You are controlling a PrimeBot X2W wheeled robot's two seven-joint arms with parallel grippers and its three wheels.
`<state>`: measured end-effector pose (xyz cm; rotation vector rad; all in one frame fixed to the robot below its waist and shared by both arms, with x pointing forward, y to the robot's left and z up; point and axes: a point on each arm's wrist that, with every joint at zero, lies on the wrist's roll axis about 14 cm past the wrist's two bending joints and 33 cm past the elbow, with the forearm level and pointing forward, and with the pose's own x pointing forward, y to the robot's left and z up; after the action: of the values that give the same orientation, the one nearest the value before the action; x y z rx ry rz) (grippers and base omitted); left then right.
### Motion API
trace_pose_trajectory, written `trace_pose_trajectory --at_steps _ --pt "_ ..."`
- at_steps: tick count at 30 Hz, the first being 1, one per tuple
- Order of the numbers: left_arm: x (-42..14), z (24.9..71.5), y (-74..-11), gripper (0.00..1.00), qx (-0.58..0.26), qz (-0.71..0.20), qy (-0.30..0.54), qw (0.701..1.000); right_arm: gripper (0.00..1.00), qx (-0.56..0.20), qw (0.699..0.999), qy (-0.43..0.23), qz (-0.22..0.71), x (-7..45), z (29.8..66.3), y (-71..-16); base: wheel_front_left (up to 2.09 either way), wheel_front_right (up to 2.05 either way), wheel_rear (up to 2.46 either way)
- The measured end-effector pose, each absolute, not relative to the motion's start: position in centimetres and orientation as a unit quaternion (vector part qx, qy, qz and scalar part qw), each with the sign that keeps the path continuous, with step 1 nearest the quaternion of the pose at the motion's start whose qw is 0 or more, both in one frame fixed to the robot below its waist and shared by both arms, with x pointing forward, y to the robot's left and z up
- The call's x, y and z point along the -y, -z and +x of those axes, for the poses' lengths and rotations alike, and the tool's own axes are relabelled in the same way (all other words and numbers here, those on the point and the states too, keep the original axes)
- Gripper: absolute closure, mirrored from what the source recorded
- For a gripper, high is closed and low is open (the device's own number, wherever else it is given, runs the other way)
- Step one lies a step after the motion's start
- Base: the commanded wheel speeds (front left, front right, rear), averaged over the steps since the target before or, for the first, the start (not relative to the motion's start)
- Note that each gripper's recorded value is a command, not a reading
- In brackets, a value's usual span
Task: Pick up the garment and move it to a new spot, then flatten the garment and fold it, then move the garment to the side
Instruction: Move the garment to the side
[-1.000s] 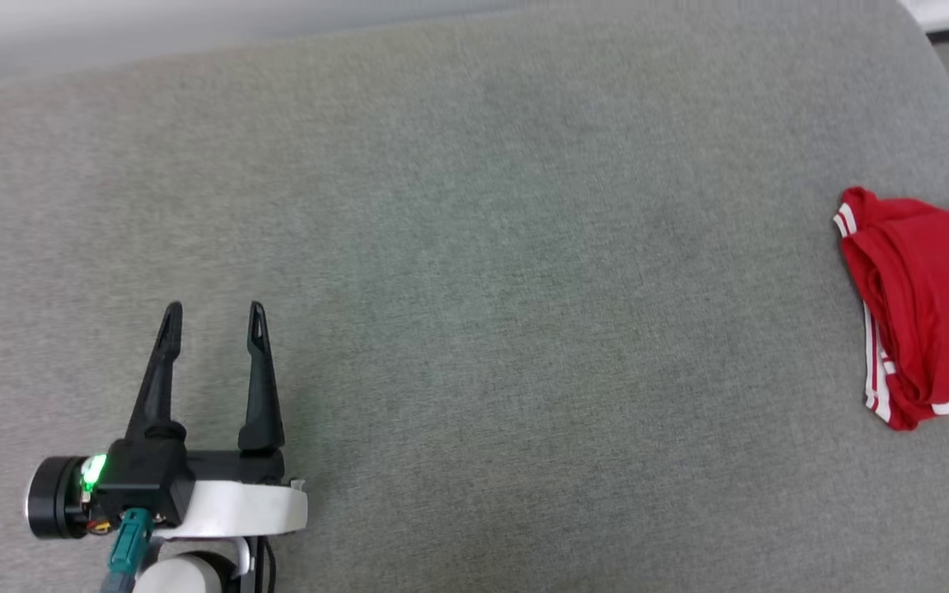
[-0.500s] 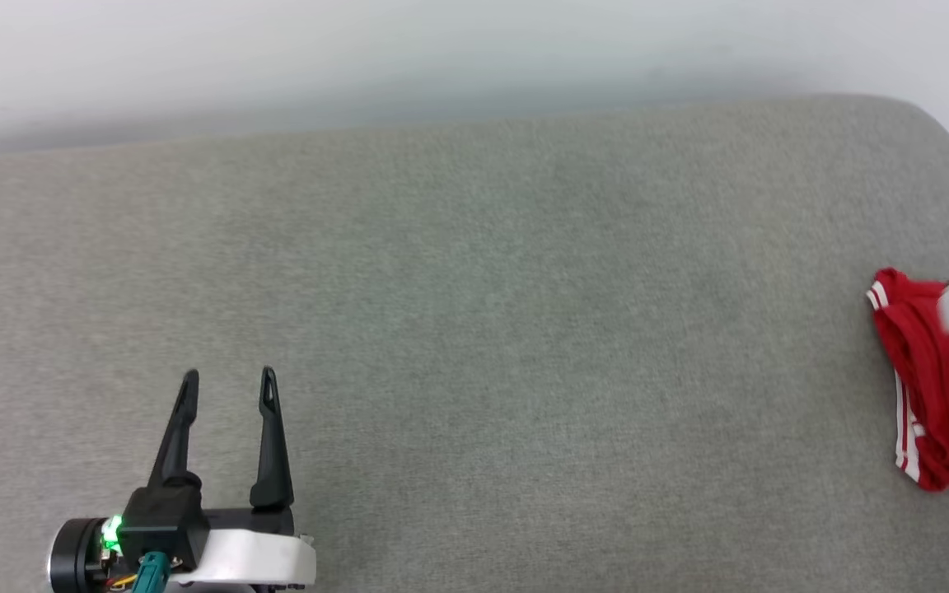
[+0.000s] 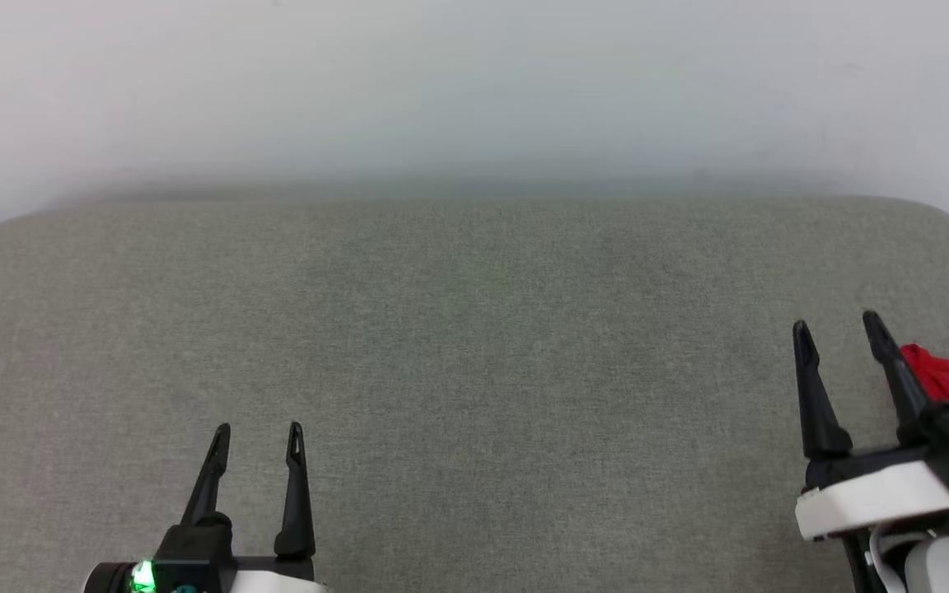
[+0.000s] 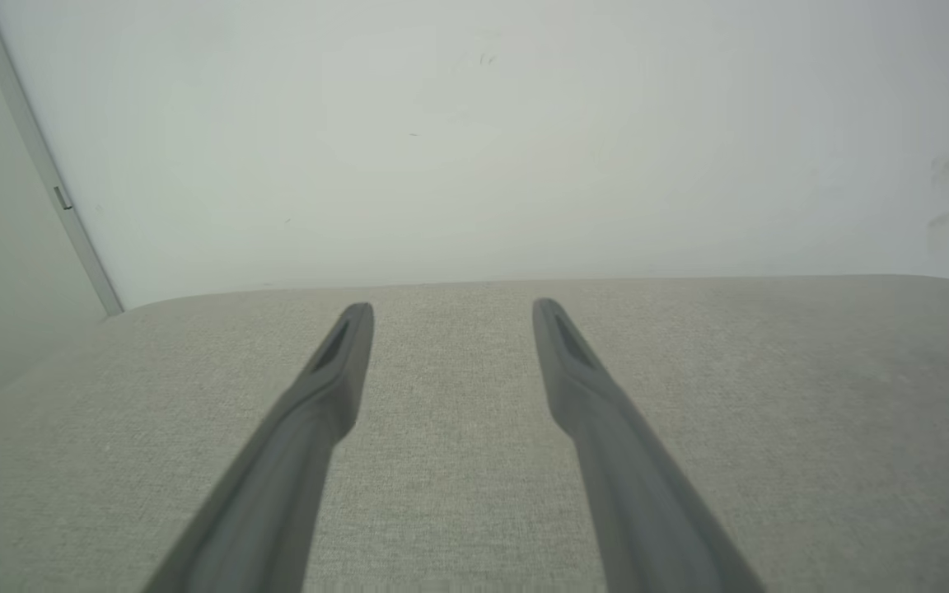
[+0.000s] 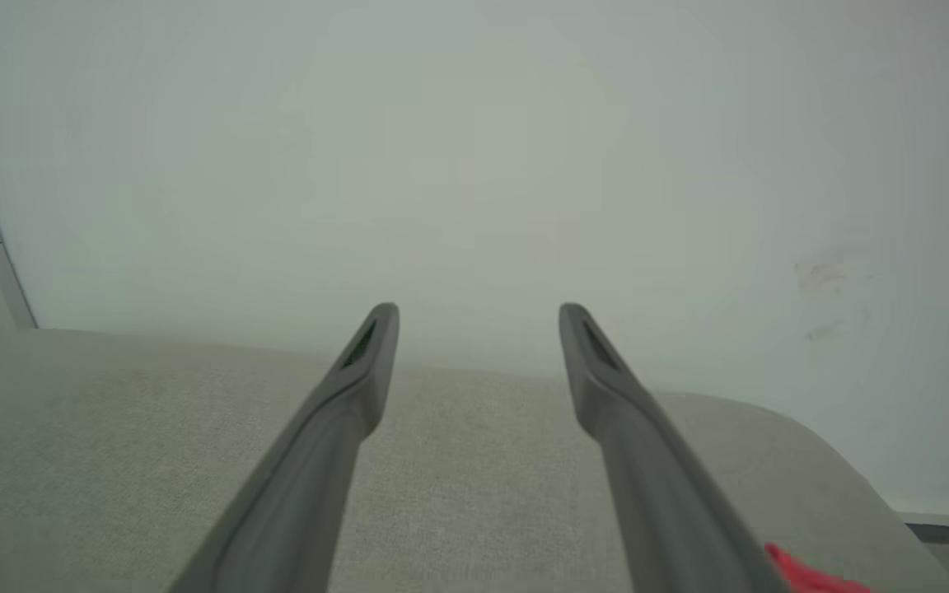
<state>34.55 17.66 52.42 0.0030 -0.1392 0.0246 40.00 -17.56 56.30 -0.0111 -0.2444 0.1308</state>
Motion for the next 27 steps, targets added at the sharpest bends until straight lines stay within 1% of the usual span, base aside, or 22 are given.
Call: trace_pose_trajectory --at_steps 7,14,27 --pt "-18.0 33.3 -52.5 0.0 0.072 0.001 -0.018 0.997 0.0 0.087 0.995 -0.036 0.039 18.3 37.0 -53.6 0.0 0.0 0.0" --pt "-17.8 32.7 -52.5 0.0 0.071 -0.004 -0.016 0.997 0.0 0.085 0.995 -0.023 0.045 18.9 34.7 -53.3 0.0 0.0 0.0" --pt "-17.4 32.4 -52.5 0.0 0.073 -0.011 -0.01 0.997 0.0 0.083 0.994 -0.016 0.067 19.2 32.9 -53.1 0.0 0.0 0.0"
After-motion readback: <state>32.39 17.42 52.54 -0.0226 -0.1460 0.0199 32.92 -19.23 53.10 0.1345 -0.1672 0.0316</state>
